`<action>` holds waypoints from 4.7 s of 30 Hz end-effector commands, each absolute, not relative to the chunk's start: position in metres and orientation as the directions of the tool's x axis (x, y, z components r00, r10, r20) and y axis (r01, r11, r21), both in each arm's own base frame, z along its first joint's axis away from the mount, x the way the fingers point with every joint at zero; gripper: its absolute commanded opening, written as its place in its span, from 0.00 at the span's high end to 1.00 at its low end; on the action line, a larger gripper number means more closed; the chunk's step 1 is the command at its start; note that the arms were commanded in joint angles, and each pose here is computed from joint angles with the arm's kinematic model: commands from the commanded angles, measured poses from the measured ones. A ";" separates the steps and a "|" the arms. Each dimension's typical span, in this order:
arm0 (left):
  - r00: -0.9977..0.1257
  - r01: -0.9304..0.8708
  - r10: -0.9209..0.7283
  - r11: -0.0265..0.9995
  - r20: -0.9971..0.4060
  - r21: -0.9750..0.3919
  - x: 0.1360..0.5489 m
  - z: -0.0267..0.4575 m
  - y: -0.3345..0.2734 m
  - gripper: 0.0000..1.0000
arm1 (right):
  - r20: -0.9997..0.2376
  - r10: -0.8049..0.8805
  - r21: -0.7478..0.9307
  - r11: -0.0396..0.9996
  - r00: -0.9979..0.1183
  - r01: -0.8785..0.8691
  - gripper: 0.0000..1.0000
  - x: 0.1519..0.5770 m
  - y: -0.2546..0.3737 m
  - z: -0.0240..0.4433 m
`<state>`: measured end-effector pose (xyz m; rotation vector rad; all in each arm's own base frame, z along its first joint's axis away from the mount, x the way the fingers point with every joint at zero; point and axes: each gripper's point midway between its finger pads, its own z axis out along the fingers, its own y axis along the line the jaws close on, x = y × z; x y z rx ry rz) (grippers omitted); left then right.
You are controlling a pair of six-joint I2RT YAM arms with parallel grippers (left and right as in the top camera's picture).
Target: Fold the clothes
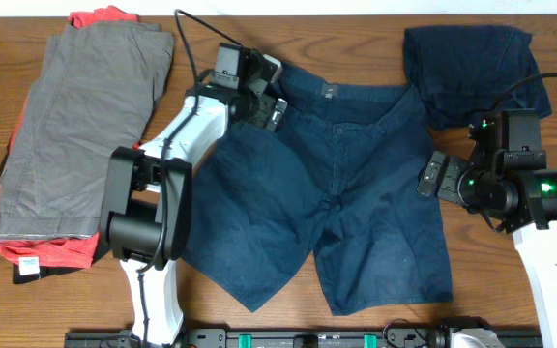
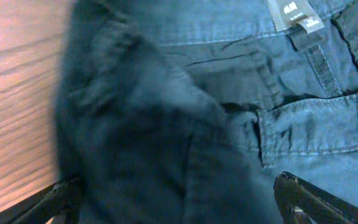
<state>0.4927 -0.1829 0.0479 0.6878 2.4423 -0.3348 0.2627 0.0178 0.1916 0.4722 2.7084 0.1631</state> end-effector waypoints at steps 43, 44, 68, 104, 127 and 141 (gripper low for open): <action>-0.981 0.041 0.046 0.999 -0.187 0.028 0.418 0.040 -0.080 0.01 | -0.443 -0.166 0.125 0.962 -0.881 -0.244 0.29 0.457 0.225 0.056; -0.983 0.021 0.026 0.999 -0.184 0.025 0.418 0.040 -0.077 0.01 | -0.432 -0.179 0.116 0.961 -0.884 -0.251 0.30 0.454 0.227 0.051; -0.988 -0.047 -0.046 0.999 -0.149 0.007 0.413 0.038 -0.060 0.01 | -0.349 -0.234 -0.078 0.972 -0.907 -0.221 0.55 0.433 0.226 0.002; -0.988 -0.048 -0.046 0.999 -0.145 0.008 0.412 0.038 -0.060 0.01 | -0.233 -0.234 -0.034 0.972 -0.944 -0.233 0.56 0.424 0.214 -0.009; -0.988 -0.048 -0.046 0.999 -0.145 0.008 0.412 0.038 -0.059 0.01 | -0.253 -0.218 -0.036 0.976 -0.943 -0.216 0.87 0.431 0.209 0.005; -0.988 -0.048 -0.046 0.999 -0.145 0.008 0.412 0.038 -0.059 0.01 | -0.294 -0.205 -0.027 0.978 -0.933 -0.206 0.99 0.442 0.210 0.028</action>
